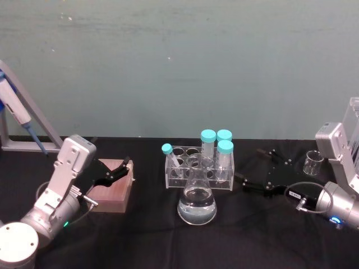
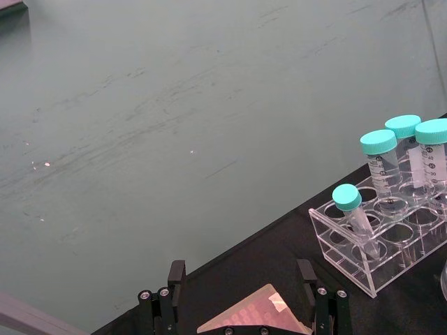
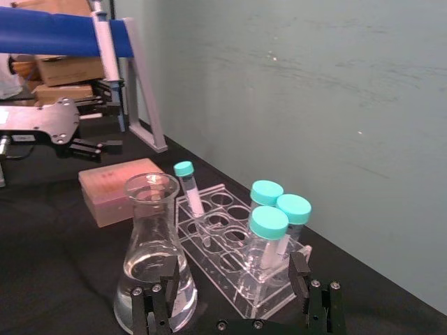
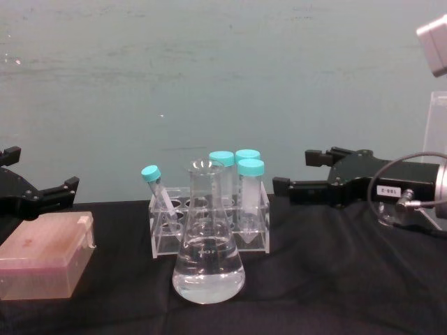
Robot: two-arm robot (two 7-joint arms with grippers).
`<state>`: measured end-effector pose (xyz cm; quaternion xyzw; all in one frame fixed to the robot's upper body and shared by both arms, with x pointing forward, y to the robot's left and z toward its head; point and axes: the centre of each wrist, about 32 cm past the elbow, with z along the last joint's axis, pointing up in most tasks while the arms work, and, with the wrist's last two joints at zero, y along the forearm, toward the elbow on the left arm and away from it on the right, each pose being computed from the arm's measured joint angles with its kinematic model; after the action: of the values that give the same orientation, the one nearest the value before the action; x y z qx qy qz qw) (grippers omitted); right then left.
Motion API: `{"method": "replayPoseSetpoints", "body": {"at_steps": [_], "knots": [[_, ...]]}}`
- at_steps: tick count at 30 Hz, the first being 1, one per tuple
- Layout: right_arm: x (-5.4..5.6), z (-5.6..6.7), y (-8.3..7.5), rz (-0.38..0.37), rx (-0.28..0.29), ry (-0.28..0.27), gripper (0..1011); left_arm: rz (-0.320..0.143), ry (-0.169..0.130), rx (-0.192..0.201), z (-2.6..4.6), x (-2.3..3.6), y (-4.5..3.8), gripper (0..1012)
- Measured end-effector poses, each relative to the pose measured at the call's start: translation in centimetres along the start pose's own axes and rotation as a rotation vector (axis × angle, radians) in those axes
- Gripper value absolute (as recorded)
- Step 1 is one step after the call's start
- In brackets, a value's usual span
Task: Place the experimental apparatus aside using one hand.
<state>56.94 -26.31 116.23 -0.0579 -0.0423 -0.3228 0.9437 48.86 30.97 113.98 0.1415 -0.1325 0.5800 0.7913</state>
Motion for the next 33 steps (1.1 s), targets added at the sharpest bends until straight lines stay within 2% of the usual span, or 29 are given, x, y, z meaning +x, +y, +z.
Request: {"method": "replayPoseSetpoints", "body": {"at_steps": [11, 20, 33], "knots": [[0.6, 0.3, 1.0, 0.066, 0.000, -0.032, 1003, 0.000, 0.000, 0.000, 0.00, 0.00, 0.00, 1000], [1.0, 0.4, 1.5, 0.118, 0.004, -0.034, 1003, 0.000, 0.000, 0.000, 0.00, 0.00, 0.00, 1000], [1.9, 0.6, 2.9, 0.197, -0.018, 0.013, 1003, 0.000, 0.000, 0.000, 0.00, 0.00, 0.00, 1000]]}}
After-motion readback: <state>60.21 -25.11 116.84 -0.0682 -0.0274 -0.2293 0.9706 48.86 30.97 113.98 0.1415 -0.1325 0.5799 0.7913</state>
